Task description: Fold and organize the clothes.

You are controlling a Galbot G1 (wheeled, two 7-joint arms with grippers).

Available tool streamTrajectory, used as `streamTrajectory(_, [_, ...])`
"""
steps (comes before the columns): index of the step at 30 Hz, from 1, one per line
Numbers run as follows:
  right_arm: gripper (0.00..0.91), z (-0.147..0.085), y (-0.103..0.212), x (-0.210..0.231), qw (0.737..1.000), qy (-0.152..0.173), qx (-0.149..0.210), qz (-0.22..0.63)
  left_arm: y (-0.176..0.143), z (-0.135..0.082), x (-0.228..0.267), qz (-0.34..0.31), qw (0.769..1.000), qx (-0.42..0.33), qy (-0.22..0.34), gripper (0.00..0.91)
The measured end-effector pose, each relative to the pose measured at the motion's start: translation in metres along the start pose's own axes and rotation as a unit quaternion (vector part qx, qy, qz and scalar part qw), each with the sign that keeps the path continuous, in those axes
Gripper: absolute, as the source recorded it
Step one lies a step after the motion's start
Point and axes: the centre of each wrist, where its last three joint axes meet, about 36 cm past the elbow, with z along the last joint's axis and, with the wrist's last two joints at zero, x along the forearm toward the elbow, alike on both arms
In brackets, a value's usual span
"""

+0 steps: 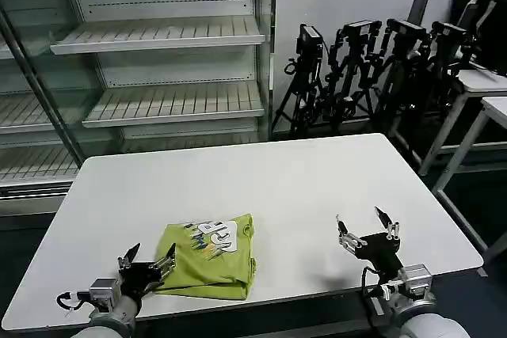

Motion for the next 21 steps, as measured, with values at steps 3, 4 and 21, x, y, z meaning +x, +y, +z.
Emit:
streamTrajectory(3, [0.907, 0.000, 0.001, 0.000, 1.000, 0.001, 0.000, 0.000, 0.003, 0.001, -0.004, 0.001, 1.000, 0.016, 0.005, 0.907])
streamTrajectory(4, [0.907, 0.001, 0.001, 0.000, 1.000, 0.001, 0.000, -0.001, 0.003, 0.002, -0.005, 0.002, 1.000, 0.022, 0.007, 0.907])
streamTrajectory(21, [0.907, 0.002, 0.004, 0.001, 1.000, 0.003, -0.001, -0.003, -0.007, 0.014, -0.012, 0.042, 0.995, 0.083, 0.021, 0.010])
